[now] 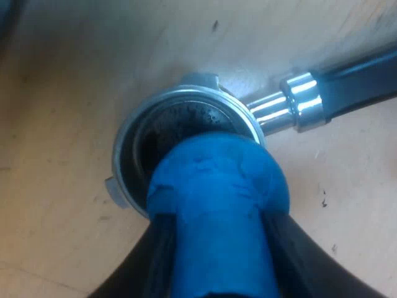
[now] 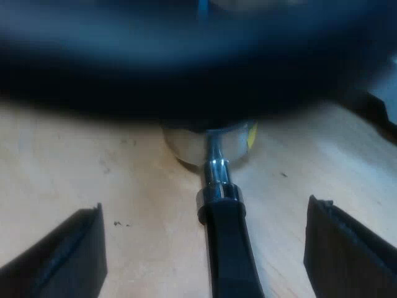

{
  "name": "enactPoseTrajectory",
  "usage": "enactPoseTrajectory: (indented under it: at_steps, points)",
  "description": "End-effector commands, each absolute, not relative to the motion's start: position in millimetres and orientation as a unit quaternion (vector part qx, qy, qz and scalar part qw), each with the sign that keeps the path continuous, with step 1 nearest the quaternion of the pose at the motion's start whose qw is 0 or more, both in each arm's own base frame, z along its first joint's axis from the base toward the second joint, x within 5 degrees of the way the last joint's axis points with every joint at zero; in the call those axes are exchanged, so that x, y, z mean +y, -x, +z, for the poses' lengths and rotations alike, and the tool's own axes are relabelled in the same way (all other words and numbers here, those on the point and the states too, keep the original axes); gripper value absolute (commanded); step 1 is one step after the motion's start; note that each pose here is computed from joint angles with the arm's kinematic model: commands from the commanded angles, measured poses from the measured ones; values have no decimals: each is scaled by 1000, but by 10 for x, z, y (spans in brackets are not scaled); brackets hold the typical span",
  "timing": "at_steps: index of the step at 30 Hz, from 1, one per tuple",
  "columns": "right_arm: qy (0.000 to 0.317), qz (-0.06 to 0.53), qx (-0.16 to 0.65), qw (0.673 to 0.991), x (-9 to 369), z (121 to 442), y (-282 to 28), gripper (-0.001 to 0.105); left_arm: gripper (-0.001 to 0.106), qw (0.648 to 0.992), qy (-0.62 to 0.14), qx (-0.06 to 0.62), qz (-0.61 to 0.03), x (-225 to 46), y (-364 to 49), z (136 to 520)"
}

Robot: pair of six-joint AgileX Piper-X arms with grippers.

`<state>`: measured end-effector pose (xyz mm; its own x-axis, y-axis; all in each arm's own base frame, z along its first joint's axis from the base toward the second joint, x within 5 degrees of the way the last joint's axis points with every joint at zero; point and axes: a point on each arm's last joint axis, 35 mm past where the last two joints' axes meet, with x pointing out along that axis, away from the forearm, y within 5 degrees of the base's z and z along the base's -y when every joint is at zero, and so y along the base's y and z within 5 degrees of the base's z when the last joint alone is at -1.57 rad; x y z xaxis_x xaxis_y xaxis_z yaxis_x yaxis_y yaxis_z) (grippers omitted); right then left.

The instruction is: Grind coffee beans and then tamp

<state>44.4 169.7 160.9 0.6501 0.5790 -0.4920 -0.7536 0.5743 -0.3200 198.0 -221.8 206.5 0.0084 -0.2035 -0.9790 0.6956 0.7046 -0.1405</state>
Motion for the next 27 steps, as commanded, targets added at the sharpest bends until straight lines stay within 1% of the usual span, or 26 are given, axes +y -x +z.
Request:
enactPoseTrajectory:
  at_steps: [1, 6, 14, 23, 27]
  points:
    - [256, 374, 168, 875, 1692, 1618, -457, 69, 0, 690, -196, 617, -325, -2245, -2000, 2069]
    - [256, 374, 168, 875, 1692, 1618, -457, 69, 0, 699, -197, 607, -322, -2258, -2030, 2055]
    - [256, 374, 168, 875, 1692, 1618, -457, 69, 0, 699, -197, 608, -322, -2251, -2023, 2013]
    - [256, 374, 168, 875, 1692, 1618, -457, 69, 0, 686, -202, 623, -316, -2150, -1928, 1791]
    - [256, 374, 168, 875, 1692, 1618, -457, 69, 0, 672, -209, 640, -309, -2101, -1882, 1644]
